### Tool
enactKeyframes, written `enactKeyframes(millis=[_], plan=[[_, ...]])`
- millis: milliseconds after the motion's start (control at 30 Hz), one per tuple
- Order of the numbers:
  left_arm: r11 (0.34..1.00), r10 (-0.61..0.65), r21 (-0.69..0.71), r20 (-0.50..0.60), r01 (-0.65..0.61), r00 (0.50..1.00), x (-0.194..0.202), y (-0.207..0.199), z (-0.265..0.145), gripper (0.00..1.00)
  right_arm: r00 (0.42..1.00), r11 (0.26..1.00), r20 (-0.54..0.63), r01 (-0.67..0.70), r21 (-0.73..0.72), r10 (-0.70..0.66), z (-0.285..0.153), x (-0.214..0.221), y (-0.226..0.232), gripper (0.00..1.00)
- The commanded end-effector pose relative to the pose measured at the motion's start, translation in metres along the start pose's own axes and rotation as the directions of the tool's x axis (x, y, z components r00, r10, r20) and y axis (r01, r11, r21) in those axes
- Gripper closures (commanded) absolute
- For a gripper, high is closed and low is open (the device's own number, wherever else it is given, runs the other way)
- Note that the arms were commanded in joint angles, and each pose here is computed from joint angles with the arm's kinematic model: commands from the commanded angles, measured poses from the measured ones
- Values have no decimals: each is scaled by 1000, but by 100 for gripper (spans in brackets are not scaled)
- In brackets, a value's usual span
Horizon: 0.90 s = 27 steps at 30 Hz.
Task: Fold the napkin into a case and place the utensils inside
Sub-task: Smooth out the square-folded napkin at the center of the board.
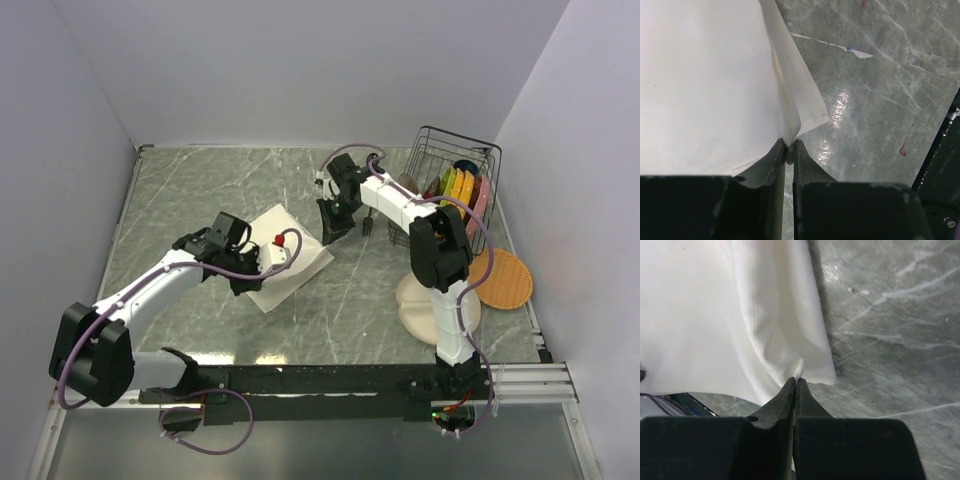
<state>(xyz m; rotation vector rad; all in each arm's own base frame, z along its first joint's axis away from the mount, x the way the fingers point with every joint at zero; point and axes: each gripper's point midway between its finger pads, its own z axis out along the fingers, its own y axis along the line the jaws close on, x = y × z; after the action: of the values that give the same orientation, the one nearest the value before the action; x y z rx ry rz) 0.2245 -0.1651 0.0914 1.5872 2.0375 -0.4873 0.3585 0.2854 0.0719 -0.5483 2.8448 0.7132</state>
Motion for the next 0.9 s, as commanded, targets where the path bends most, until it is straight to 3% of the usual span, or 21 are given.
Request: enactKeyframes(millis=[0, 67, 100, 167, 233, 300, 433, 467, 600, 767, 867], plan=[[998, -24, 63, 12, 24, 1000, 6, -10, 15, 94, 1000, 999, 25, -5, 32, 5, 2, -2, -8, 99], [998, -44, 56, 23, 42, 999, 3, -6, 20, 78, 1000, 999, 28, -12, 52, 11, 10, -5, -15, 97], [997, -57, 60, 21, 56, 998, 3, -5, 23, 61, 999, 998, 34, -14, 57, 12, 12, -8, -17, 93], [993, -99, 62, 31, 97, 995, -1, -3, 21, 52, 999, 998, 48, -14, 60, 11, 13, -14, -19, 88], [985, -165, 69, 116, 158, 979, -16, 11, 7, 46, 998, 998, 55, -8, 57, 5, 10, -17, -18, 79], [968, -251, 25, 197, 251, 948, -31, 44, -12, 44, 999, 999, 53, -5, 41, 3, 6, -15, -14, 72], [911, -391, 3, 325, 413, 861, -68, 110, -28, 40, 999, 1000, 47, -1, 28, 0, 4, -7, -13, 73], [873, -462, 13, 348, 488, 816, -79, 136, -23, 40, 999, 1000, 44, 0, 26, -1, 4, -7, -12, 73], [797, -578, 69, 380, 600, 723, -94, 185, -5, 44, 999, 1000, 32, -13, 11, 12, 9, -3, -15, 83], [702, -695, 166, 376, 693, 613, -103, 220, 28, 55, 999, 1000, 42, -12, -17, 12, 6, -3, -10, 75], [664, -728, 173, 371, 727, 577, -94, 235, 49, 62, 999, 1000, 36, -5, 10, 5, 10, -1, -17, 80]])
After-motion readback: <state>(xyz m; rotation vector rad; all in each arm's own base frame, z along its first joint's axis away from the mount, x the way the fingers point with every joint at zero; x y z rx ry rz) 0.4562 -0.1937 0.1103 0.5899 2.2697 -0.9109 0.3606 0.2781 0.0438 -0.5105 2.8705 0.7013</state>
